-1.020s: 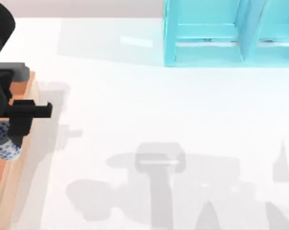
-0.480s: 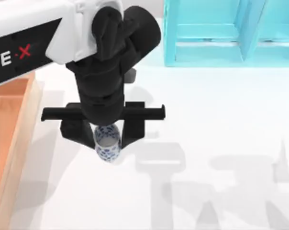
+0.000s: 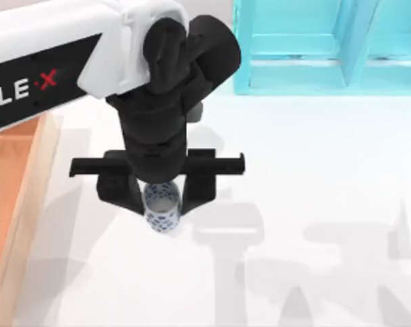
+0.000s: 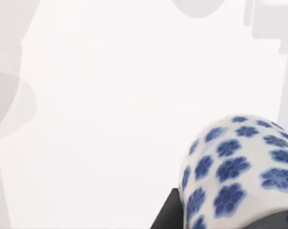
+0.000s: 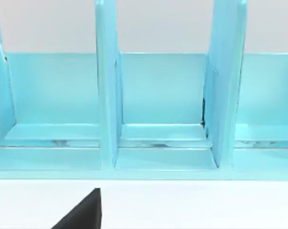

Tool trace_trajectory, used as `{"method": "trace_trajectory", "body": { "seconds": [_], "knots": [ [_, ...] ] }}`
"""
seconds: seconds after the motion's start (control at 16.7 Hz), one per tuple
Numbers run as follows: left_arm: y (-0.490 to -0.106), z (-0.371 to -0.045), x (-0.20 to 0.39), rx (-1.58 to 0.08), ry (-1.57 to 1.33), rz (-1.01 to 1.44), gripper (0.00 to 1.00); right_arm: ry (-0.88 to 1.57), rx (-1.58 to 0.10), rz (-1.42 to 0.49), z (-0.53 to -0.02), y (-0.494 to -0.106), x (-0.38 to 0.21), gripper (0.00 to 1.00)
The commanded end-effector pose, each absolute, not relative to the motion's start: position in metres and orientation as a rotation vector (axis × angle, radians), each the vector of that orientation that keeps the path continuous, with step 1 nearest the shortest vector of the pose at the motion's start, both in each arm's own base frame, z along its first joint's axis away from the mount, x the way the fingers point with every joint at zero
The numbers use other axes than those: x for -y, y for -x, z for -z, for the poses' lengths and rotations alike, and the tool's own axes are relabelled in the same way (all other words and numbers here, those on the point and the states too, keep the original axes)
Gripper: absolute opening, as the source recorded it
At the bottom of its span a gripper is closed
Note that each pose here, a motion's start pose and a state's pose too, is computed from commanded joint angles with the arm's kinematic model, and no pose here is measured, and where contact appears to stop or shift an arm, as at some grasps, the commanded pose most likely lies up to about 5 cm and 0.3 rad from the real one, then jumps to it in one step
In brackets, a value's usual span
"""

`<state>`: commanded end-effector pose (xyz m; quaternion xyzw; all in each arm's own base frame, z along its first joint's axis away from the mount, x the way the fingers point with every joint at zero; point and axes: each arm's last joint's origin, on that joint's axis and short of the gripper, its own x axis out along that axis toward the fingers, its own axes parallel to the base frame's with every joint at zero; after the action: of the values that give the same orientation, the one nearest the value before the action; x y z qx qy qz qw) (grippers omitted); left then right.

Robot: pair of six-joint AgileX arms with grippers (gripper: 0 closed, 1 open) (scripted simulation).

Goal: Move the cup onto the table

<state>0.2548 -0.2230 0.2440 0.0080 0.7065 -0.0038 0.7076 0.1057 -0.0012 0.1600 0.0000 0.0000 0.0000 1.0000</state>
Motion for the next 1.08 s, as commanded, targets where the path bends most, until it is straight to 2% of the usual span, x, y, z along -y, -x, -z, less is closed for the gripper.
{"method": "trace_trajectory", "body": {
  "seconds": [0.36, 0.66, 1.08],
  "knots": [
    [-0.256, -0.191, 0.225, -1.563, -0.017, 0.015, 0.00, 0.000, 0.000, 0.000, -0.160, -0.106, 0.001, 1.00],
    [-0.255, -0.184, 0.224, -1.567, -0.020, 0.011, 0.00, 0.000, 0.000, 0.000, -0.160, -0.106, 0.001, 1.00],
    [-0.255, -0.184, 0.224, -1.567, -0.020, 0.011, 0.53, 0.000, 0.000, 0.000, -0.160, -0.106, 0.001, 1.00]
  ]
}}
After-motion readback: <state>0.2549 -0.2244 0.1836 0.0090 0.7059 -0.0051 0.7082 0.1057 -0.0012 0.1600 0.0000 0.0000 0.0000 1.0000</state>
